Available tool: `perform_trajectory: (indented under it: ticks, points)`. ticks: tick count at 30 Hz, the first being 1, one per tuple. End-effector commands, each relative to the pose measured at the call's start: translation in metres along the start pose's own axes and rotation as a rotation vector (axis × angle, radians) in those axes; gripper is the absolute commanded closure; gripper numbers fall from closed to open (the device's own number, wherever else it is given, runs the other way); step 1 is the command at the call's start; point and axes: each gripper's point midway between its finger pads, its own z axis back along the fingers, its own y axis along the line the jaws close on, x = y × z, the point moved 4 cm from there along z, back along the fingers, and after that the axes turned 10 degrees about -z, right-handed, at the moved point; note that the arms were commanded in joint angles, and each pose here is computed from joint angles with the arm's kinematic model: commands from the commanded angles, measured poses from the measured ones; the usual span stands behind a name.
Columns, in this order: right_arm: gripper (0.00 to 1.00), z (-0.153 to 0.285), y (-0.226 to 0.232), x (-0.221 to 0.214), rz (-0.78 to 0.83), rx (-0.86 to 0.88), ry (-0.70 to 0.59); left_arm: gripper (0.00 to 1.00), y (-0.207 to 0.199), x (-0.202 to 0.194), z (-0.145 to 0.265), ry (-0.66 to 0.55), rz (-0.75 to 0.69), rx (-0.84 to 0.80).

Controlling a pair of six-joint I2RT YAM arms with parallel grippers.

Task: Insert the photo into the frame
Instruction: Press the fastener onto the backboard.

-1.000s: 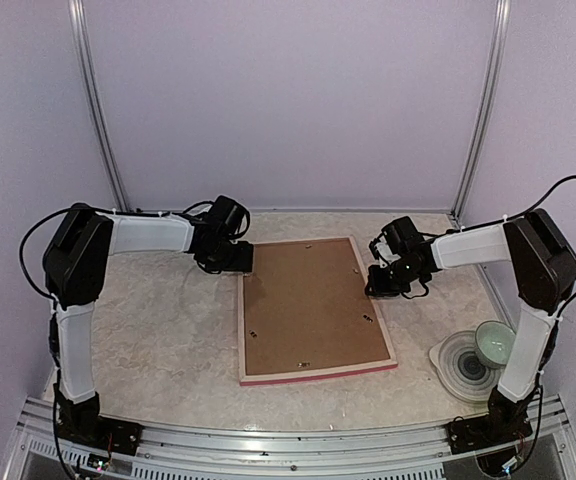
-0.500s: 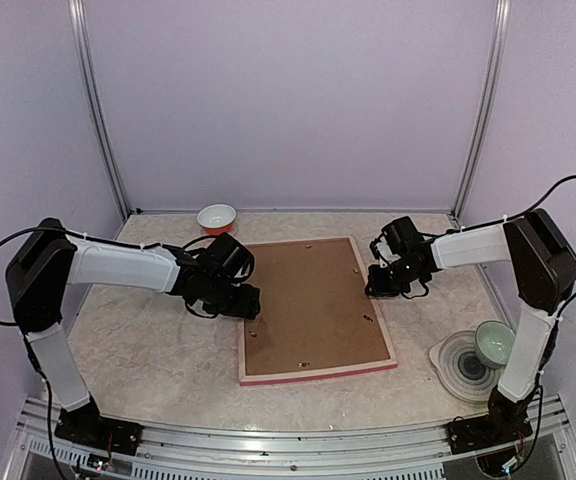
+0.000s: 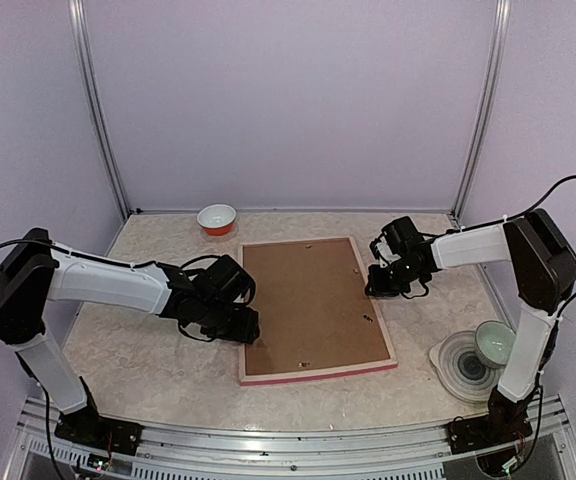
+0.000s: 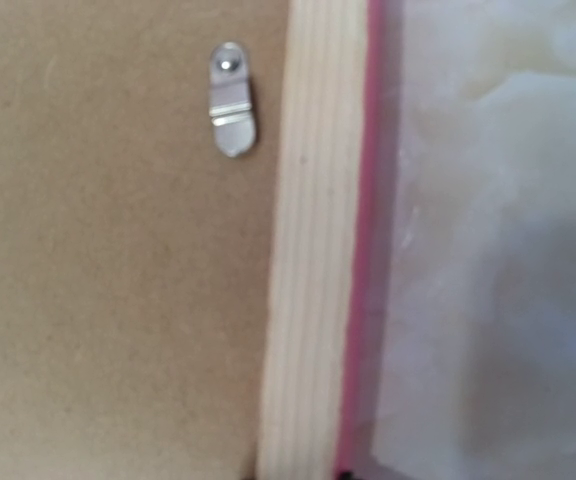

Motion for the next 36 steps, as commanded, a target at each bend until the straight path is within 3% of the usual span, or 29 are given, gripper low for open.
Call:
perform_trajectory:
  ticks: [1,21,36]
  points:
    - [0.89,-0.006,0.005,-0.023,0.037,0.027,0.081,0.43,0.003,-0.005,0.005,0.004,0.024,0.009]
    - [0.89,-0.008,0.005,-0.023,0.04,0.034,0.082,0.48,0.01,-0.003,-0.012,0.002,0.003,0.081]
    - [0.89,-0.009,0.004,-0.024,0.041,0.027,0.085,0.52,0.004,0.009,-0.002,-0.031,0.01,0.028]
